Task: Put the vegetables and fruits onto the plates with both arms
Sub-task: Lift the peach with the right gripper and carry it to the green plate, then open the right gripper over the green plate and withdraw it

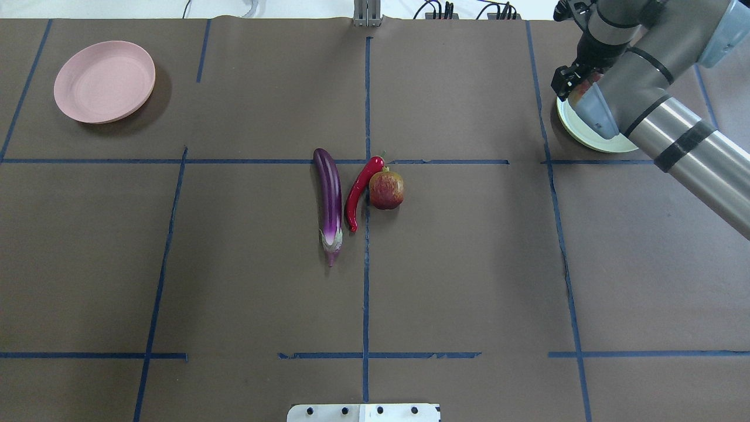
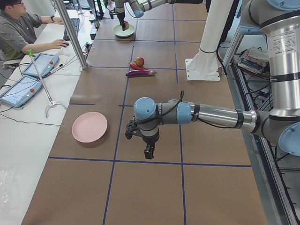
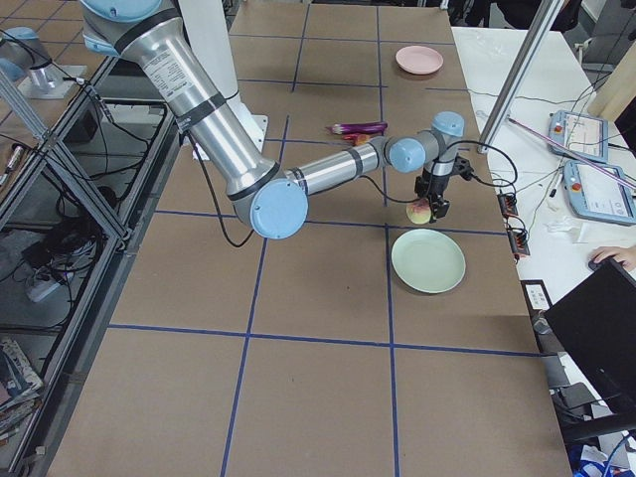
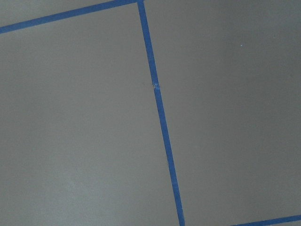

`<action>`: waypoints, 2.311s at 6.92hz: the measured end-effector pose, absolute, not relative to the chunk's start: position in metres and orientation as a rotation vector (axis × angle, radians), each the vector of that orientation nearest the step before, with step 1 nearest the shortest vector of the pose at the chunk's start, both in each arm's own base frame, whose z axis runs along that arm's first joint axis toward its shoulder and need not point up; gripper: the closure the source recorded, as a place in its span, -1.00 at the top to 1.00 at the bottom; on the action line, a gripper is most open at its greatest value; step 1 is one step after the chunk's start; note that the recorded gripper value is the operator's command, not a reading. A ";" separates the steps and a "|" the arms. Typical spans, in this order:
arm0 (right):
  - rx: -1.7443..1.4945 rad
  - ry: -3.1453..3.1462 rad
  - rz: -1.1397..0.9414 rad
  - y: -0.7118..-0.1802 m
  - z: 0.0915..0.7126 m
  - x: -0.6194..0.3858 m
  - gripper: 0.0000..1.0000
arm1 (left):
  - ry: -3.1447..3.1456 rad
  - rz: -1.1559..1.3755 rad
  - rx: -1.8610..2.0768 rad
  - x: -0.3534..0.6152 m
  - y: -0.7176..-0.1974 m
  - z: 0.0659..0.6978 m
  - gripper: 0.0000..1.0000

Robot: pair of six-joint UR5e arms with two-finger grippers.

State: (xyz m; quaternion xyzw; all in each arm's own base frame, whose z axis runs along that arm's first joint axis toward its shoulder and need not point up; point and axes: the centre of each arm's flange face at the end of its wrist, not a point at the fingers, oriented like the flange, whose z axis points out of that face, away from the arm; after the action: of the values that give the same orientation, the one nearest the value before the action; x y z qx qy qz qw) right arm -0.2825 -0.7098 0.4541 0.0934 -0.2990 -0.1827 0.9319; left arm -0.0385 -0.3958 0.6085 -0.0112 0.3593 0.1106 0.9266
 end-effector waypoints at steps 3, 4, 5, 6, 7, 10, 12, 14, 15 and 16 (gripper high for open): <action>0.185 -0.605 -0.379 -0.715 0.535 -0.267 0.99 | 0.737 0.227 -0.025 -0.038 -0.396 0.609 1.00; 0.187 -0.606 -0.377 -0.708 0.553 -0.263 1.00 | 0.736 0.227 -0.025 -0.038 -0.396 0.609 1.00; 0.203 -0.612 -0.372 -0.703 0.561 -0.256 1.00 | 0.736 0.228 -0.024 -0.037 -0.396 0.608 1.00; 0.217 -0.627 -0.359 -0.704 0.559 -0.241 1.00 | 0.734 0.235 -0.006 -0.037 -0.404 0.601 1.00; 0.224 -0.652 -0.336 -0.706 0.556 -0.217 1.00 | 0.730 0.254 0.045 -0.035 -0.425 0.582 1.00; 0.226 -0.695 -0.296 -0.689 0.554 -0.126 1.00 | 0.723 0.315 0.188 -0.016 -0.489 0.508 1.00; 0.184 -0.690 -0.326 -0.636 0.555 -0.067 1.00 | 0.748 0.250 0.164 0.038 -0.515 0.462 1.00; 0.118 -0.674 -0.286 -0.537 0.593 0.004 1.00 | 0.783 0.260 0.136 0.116 -0.531 0.412 1.00; 0.091 -0.675 -0.250 -0.487 0.616 0.032 1.00 | 0.808 0.251 0.102 0.167 -0.528 0.386 1.00; 0.073 -0.686 -0.219 -0.453 0.626 0.046 1.00 | 0.832 0.217 0.053 0.226 -0.520 0.353 1.00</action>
State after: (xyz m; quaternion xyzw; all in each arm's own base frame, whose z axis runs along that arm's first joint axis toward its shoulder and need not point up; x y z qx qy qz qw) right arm 0.0464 -0.4532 0.6261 0.0358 -0.3354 -0.1071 0.9353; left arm 0.2261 -0.5199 0.3535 0.0258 0.4032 0.1052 0.9087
